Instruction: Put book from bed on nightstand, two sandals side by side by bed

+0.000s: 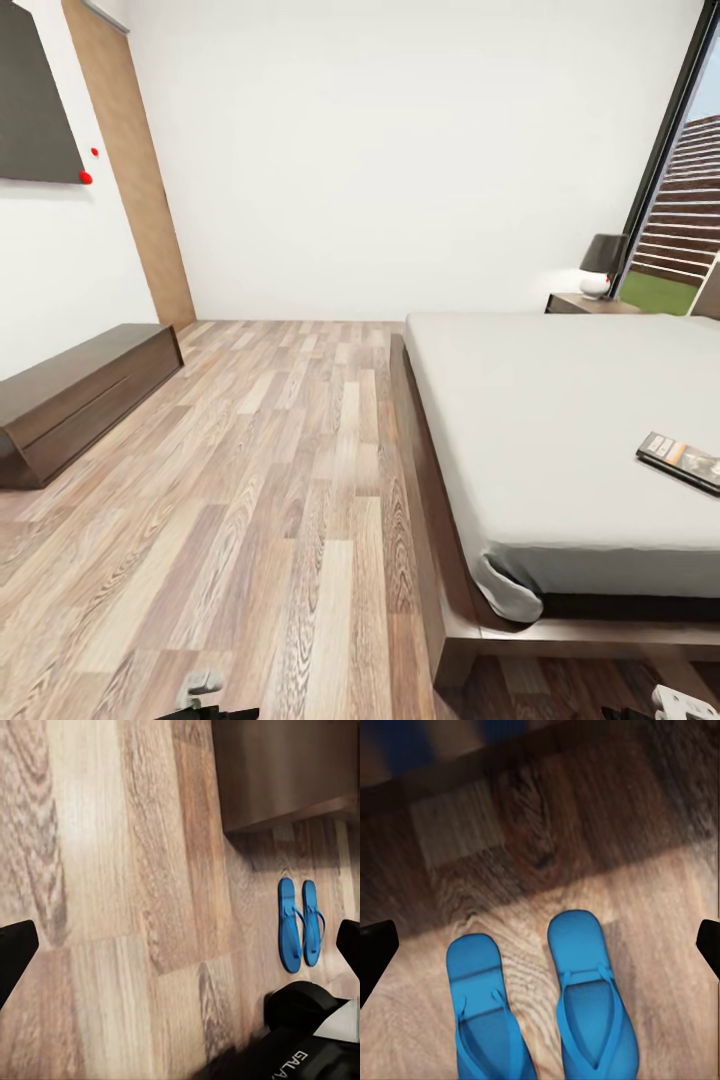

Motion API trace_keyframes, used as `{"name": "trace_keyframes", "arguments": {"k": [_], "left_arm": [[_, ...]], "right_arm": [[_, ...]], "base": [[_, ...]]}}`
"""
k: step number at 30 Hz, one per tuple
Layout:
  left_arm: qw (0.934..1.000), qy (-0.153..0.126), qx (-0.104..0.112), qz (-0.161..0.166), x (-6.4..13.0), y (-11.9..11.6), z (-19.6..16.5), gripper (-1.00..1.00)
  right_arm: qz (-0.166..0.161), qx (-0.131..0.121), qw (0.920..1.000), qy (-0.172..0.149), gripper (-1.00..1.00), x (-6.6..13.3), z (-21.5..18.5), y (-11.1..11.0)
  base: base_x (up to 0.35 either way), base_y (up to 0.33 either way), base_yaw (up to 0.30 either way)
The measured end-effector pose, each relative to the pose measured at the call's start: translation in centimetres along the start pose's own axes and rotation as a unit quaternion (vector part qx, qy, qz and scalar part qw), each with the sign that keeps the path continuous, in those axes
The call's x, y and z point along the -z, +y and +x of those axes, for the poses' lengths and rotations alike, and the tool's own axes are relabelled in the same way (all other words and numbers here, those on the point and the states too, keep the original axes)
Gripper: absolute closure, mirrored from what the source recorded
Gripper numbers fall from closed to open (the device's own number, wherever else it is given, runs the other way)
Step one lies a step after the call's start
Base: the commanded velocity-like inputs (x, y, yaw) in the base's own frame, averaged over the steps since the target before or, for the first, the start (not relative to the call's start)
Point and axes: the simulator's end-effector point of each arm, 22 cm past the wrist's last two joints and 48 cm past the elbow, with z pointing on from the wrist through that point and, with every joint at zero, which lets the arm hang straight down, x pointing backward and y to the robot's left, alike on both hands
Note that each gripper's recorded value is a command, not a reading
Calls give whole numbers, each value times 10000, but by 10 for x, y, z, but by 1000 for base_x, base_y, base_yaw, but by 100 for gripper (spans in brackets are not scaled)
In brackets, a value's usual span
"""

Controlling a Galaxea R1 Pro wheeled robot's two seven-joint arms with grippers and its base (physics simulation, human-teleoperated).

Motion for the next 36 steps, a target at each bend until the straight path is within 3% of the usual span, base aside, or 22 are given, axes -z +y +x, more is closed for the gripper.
{"name": "trace_keyframes", "arguments": {"k": [36], "left_arm": [[10000,3,2,-5,44,-50,-46,-100]], "right_arm": [[-5,8,10000,-3,-100,60,-53,10]], "base": [[0,0,0]]}}
